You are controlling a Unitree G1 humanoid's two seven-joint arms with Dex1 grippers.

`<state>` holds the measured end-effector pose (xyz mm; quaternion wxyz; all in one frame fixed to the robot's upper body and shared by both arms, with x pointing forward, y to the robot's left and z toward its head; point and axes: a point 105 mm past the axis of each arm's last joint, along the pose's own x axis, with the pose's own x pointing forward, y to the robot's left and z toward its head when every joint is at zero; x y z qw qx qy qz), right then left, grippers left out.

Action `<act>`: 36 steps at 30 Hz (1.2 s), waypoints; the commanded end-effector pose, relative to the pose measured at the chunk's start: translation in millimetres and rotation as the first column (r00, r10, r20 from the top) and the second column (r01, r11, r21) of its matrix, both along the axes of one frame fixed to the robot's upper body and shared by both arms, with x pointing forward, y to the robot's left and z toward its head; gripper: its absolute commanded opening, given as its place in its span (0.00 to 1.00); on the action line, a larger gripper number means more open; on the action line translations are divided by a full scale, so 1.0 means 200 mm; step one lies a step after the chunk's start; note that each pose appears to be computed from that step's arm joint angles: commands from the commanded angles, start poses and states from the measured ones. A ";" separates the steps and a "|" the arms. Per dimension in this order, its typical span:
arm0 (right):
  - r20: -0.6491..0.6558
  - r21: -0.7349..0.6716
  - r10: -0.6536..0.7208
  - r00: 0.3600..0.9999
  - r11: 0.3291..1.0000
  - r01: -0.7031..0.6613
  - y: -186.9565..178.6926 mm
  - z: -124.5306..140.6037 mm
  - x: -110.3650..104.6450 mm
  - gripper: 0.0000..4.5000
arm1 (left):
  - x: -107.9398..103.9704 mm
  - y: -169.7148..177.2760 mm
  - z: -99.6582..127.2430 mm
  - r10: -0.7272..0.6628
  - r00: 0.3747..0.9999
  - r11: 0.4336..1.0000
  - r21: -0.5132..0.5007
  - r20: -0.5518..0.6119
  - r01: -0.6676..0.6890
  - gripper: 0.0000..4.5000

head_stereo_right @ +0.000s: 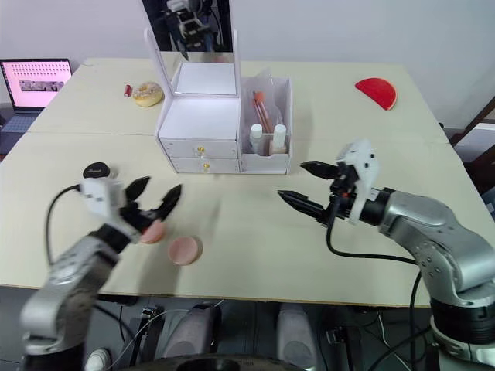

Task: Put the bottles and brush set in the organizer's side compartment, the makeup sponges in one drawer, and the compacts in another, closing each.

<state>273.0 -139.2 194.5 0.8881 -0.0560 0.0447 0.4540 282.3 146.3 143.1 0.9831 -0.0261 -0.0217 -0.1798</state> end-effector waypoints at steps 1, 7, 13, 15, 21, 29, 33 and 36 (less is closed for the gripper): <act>0.054 0.006 0.044 0.998 0.999 -0.044 0.06 0.06 -0.01 0.99 | 0.06 -0.07 0.06 0.069 0.994 0.997 0.027 0.090 -0.072 1.00; 0.053 0.034 0.277 0.959 0.960 -0.279 0.16 0.14 -0.07 0.99 | 0.22 -0.17 0.09 0.164 0.972 0.985 0.031 0.168 -0.172 1.00; 0.062 0.002 0.398 0.915 0.917 -0.399 0.17 0.23 0.00 0.99 | 0.27 -0.28 0.08 0.159 0.968 0.985 0.030 0.194 -0.167 1.00; 0.069 0.002 0.416 0.907 0.909 -0.417 0.18 0.24 0.02 0.99 | 0.28 -0.29 0.07 0.160 0.966 0.985 0.032 0.201 -0.170 1.00; 0.092 0.008 0.420 0.903 0.906 -0.423 0.18 0.26 0.06 1.00 | 0.28 -0.29 0.09 0.182 0.955 0.980 0.034 0.232 -0.195 0.88; 0.127 0.043 0.410 0.903 0.907 -0.418 0.19 0.31 0.08 1.00 | 0.28 -0.28 0.09 0.199 0.952 0.978 0.020 0.233 -0.209 0.06; 0.128 0.043 0.411 0.903 0.907 -0.419 0.20 0.31 0.08 1.00 | 0.28 -0.27 0.09 0.204 0.952 0.977 0.015 0.228 -0.213 0.07; 0.130 0.048 0.413 0.902 0.906 -0.421 0.20 0.32 0.08 1.00 | 0.26 -0.26 0.08 0.204 0.953 0.977 0.016 0.226 -0.213 0.07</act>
